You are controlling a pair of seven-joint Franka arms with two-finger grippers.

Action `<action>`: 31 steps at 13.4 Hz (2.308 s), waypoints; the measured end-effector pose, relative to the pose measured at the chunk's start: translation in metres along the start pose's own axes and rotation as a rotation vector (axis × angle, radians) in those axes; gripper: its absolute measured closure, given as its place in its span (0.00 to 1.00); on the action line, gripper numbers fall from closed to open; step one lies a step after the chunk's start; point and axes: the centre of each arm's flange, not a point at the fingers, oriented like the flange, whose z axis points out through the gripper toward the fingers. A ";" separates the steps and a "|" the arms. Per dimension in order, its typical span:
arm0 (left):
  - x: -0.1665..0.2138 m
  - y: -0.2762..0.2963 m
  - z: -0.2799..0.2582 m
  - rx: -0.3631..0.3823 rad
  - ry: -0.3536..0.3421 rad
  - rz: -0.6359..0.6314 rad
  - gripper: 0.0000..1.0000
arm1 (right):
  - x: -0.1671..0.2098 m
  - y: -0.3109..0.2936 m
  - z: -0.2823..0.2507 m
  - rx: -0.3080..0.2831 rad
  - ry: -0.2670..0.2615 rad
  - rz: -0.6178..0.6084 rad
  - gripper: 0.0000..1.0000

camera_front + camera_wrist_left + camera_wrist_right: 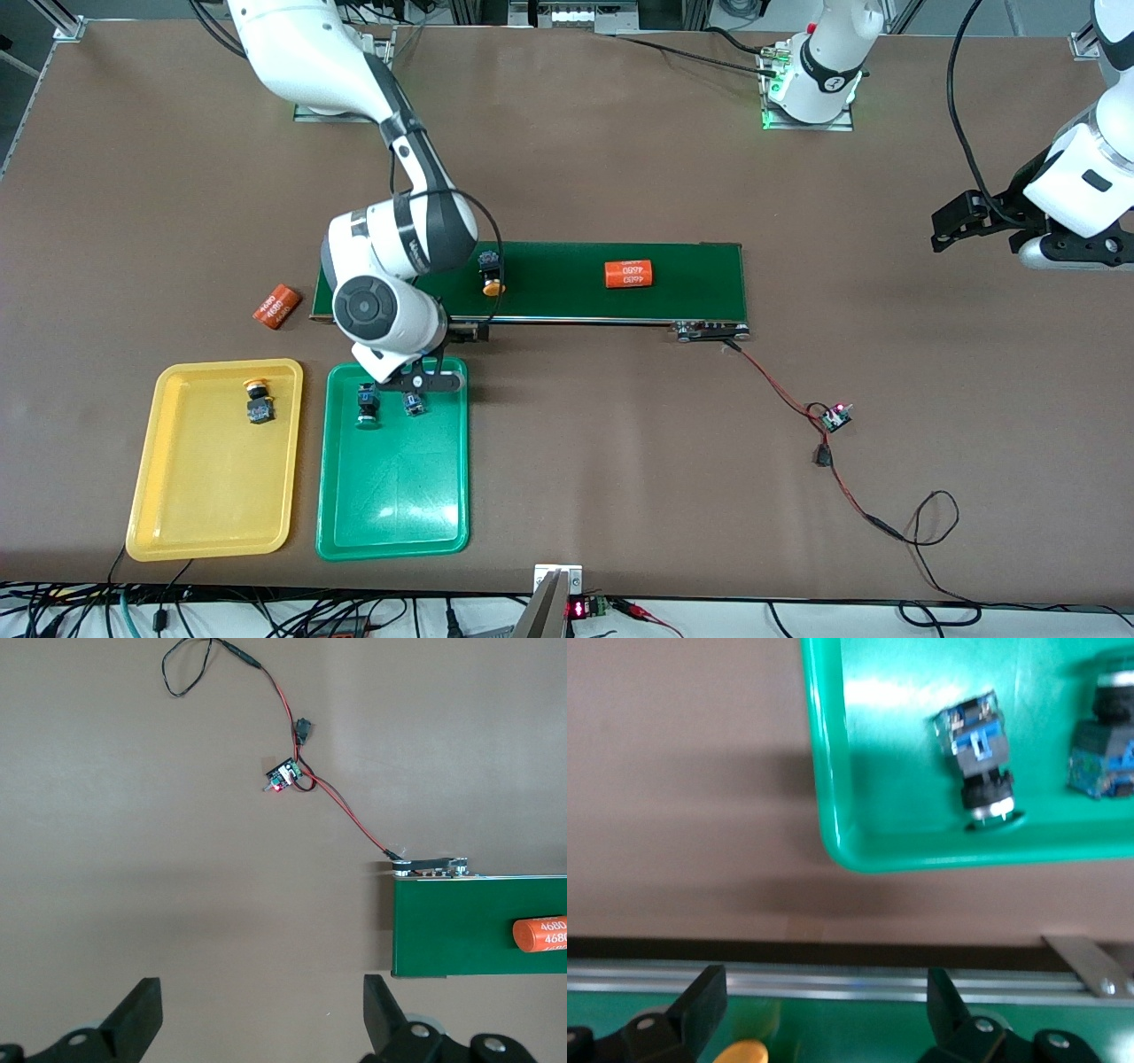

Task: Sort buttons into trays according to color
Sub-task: 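Move the right gripper to the belt and grasp the yellow button, then carry the yellow button into the yellow tray and open the right gripper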

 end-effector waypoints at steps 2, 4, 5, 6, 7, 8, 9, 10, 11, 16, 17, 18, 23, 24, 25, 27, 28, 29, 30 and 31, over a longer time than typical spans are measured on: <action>0.000 0.000 0.000 0.000 0.000 0.000 0.00 | -0.017 0.001 -0.007 0.007 0.021 -0.007 0.00; 0.000 -0.001 0.000 0.001 0.000 -0.002 0.00 | -0.040 -0.003 0.002 0.004 0.060 -0.018 0.00; 0.000 -0.002 0.000 0.001 0.000 -0.002 0.00 | -0.052 -0.005 0.012 0.004 0.075 -0.024 0.00; 0.000 -0.002 0.000 0.001 0.000 0.000 0.00 | -0.064 -0.007 0.024 0.003 0.086 -0.023 0.00; 0.000 -0.002 0.000 0.001 0.000 0.003 0.00 | -0.076 -0.007 0.036 0.000 0.092 -0.015 0.00; 0.000 -0.003 0.000 0.001 0.000 0.008 0.00 | -0.087 -0.007 0.048 -0.002 0.100 -0.013 0.00; 0.000 -0.003 0.000 0.001 0.001 0.013 0.00 | -0.098 -0.007 0.056 -0.004 0.106 -0.016 0.00; 0.000 -0.003 0.000 0.001 0.001 0.016 0.00 | -0.107 -0.007 0.062 -0.005 0.106 -0.019 0.00; 0.000 -0.003 0.000 0.001 0.001 0.016 0.00 | -0.112 -0.007 0.063 -0.004 0.106 -0.021 0.00; 0.000 -0.003 0.000 0.001 0.001 0.017 0.00 | -0.117 -0.004 0.054 0.009 0.112 -0.019 0.07; 0.000 -0.003 0.000 0.001 -0.002 0.017 0.00 | -0.117 -0.003 0.056 0.006 0.109 -0.017 0.20; -0.001 -0.003 0.000 0.002 -0.008 0.017 0.00 | -0.118 0.000 0.059 0.001 0.104 -0.013 0.33; -0.002 -0.003 -0.001 0.002 -0.013 0.017 0.00 | -0.118 0.009 0.069 -0.016 0.090 -0.004 0.54; -0.003 -0.003 -0.002 0.002 -0.013 0.018 0.00 | -0.118 0.010 0.068 -0.014 0.094 -0.003 0.59; -0.003 -0.003 -0.002 0.002 -0.013 0.018 0.00 | -0.115 0.010 0.064 -0.010 0.103 -0.001 0.59; -0.004 -0.003 -0.003 0.002 -0.013 0.018 0.00 | -0.100 0.016 0.041 0.003 0.136 0.018 0.59; -0.004 -0.002 -0.003 0.002 -0.013 0.018 0.00 | -0.087 0.023 0.020 0.008 0.151 0.037 0.59; -0.004 -0.002 -0.003 0.002 -0.013 0.019 0.00 | -0.070 0.034 -0.007 0.014 0.163 0.057 0.59; -0.004 -0.002 -0.003 0.002 -0.013 0.020 0.00 | -0.054 0.048 -0.034 0.022 0.175 0.068 0.59; -0.004 -0.001 -0.003 0.002 -0.013 0.020 0.00 | -0.039 0.064 -0.054 0.026 0.185 0.070 0.59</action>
